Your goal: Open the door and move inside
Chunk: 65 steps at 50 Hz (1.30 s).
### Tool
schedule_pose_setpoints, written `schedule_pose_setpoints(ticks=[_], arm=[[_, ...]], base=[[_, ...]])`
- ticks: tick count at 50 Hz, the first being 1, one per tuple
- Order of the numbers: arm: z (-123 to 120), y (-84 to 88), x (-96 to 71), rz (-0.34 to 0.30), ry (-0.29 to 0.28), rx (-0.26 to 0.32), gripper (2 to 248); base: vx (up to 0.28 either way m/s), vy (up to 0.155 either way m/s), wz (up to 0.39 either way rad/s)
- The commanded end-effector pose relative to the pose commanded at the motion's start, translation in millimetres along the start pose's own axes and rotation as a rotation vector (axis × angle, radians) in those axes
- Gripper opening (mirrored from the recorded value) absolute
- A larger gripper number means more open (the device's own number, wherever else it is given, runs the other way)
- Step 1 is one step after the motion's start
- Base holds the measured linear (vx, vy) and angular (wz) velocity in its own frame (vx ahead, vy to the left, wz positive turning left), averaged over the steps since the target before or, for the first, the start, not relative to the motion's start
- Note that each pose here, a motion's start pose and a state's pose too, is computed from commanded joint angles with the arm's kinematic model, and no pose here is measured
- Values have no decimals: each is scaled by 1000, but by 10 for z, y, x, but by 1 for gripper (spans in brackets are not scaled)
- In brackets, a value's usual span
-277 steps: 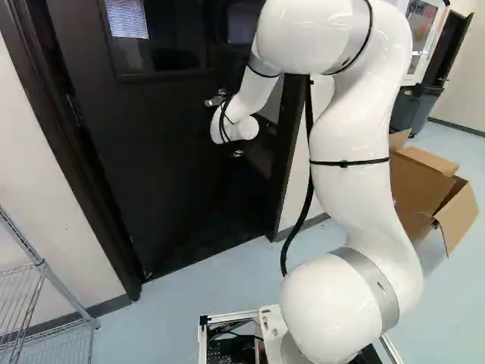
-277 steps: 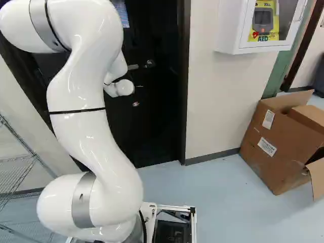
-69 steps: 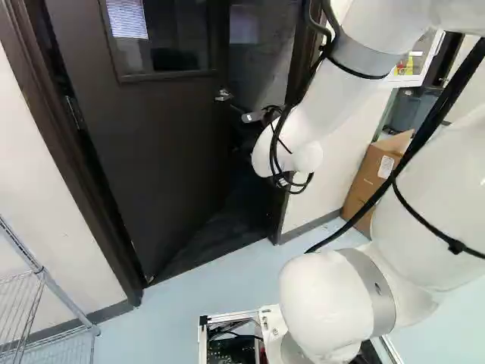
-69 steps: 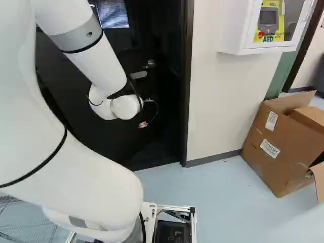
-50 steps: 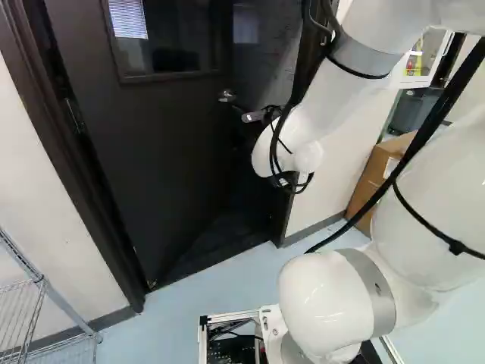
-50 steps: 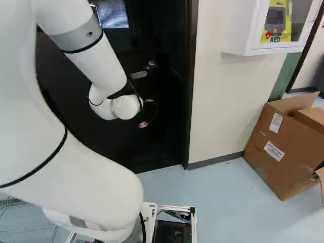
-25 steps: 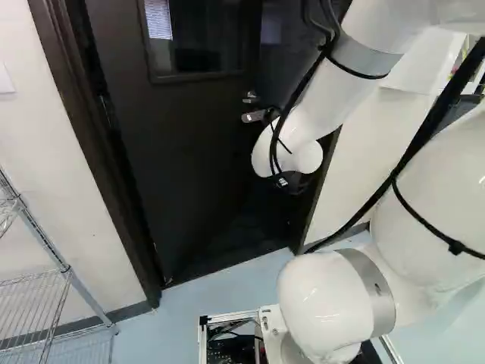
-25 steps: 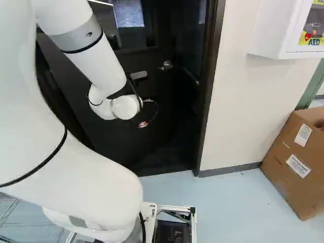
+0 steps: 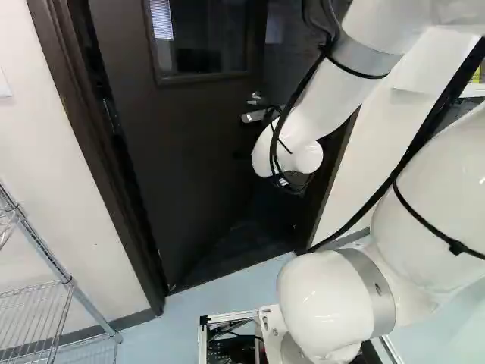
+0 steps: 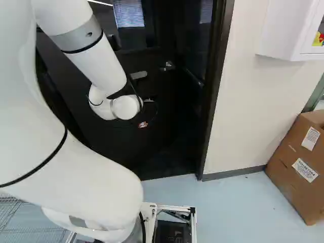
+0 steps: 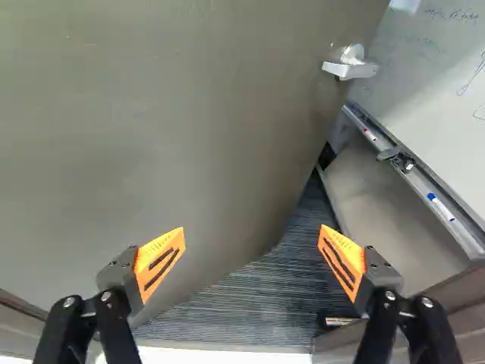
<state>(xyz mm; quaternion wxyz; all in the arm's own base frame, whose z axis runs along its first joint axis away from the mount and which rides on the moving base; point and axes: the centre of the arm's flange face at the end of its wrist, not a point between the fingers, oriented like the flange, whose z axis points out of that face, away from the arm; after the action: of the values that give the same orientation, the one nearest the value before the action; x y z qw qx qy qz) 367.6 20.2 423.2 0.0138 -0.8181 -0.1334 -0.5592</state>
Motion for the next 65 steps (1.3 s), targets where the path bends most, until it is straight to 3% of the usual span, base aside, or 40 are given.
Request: schedule_pose_setpoints(ticks=[65], arm=[[0, 0, 0, 0, 0, 0, 247]], base=[[77, 57, -8]])
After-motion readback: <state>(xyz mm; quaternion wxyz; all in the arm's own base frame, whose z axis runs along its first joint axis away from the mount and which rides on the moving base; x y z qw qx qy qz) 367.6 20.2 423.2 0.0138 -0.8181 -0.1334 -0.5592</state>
